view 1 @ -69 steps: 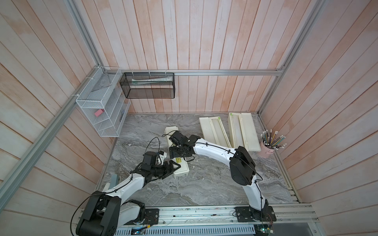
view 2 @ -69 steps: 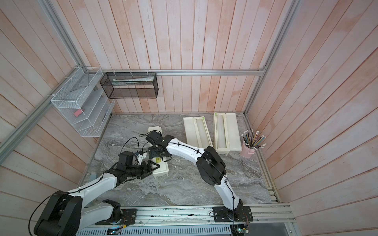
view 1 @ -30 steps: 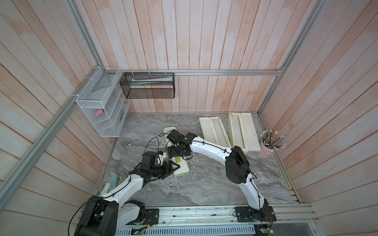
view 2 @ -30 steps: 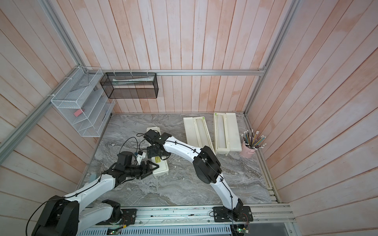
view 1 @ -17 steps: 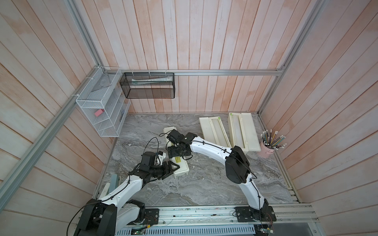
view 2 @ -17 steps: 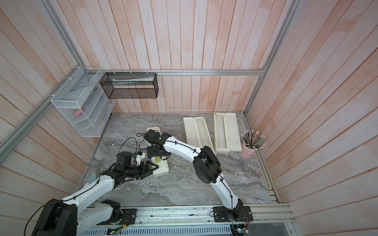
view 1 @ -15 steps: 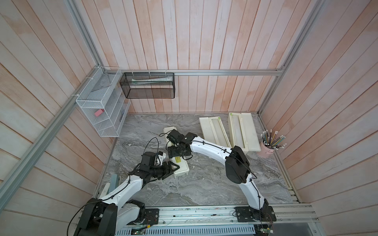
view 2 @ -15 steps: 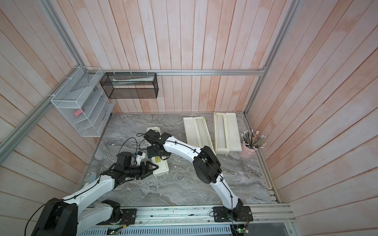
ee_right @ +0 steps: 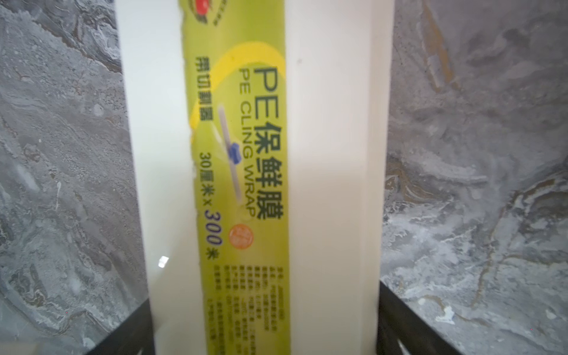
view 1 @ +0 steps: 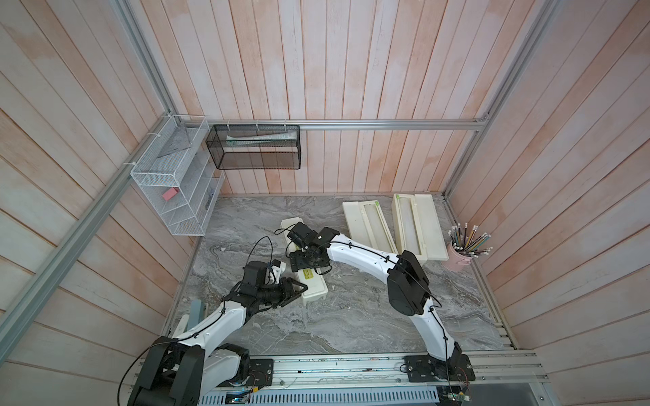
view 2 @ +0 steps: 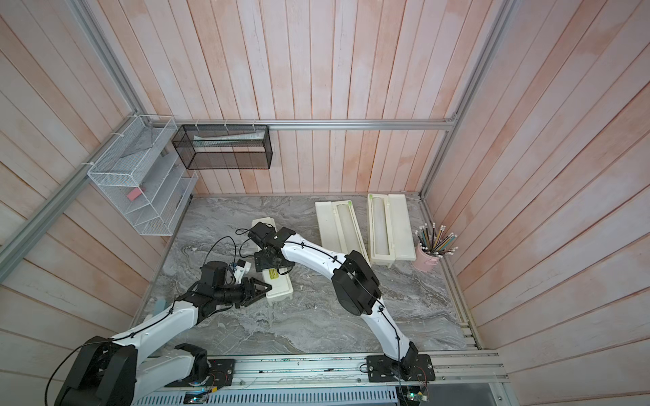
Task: Put plastic wrap rolls into dispensers
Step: Close the lid on the plastic wrap cutting box.
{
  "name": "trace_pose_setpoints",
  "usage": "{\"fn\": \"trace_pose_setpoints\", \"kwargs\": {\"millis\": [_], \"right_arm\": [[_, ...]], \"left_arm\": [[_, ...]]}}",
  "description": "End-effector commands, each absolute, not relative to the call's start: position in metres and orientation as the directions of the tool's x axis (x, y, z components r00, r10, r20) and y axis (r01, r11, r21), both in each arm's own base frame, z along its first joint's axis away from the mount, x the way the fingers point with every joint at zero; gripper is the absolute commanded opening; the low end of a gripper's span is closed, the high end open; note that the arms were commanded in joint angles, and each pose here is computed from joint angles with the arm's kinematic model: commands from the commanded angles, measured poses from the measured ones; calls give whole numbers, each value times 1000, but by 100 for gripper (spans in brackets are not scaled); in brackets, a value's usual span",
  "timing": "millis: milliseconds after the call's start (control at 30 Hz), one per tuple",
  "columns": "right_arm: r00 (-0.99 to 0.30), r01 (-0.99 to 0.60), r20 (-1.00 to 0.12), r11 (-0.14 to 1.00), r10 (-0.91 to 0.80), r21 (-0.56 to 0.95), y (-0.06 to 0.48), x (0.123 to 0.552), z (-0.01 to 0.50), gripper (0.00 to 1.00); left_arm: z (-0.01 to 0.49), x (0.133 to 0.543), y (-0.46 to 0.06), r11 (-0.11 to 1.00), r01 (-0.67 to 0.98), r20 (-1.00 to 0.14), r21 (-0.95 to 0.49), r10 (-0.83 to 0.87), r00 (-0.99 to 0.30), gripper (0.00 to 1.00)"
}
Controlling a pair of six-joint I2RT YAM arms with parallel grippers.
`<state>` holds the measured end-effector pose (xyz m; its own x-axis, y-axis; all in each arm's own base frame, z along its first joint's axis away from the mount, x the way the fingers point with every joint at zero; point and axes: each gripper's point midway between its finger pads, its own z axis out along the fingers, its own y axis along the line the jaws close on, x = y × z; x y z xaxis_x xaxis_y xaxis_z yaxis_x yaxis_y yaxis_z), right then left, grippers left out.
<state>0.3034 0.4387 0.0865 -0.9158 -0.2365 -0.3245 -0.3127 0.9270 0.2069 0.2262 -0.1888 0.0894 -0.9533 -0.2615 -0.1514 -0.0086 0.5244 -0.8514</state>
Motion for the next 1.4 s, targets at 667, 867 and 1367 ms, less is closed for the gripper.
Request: {"fn": "trace_pose_setpoints", "kwargs": {"millis": [667, 867, 1367], "right_arm": [[-908, -326, -351, 913, -230, 246, 461, 299, 112, 89], [-909, -328, -344, 914, -236, 239, 462, 300, 112, 89], [-905, -341, -328, 924, -272, 173, 454, 302, 105, 89]], "left_arm": [[82, 219, -187, 573, -27, -136, -819, -240, -961, 77], [95, 224, -188, 564, -3, -162, -826, -243, -956, 81], [96, 224, -188, 566, -1, -164, -824, -241, -957, 83]]}}
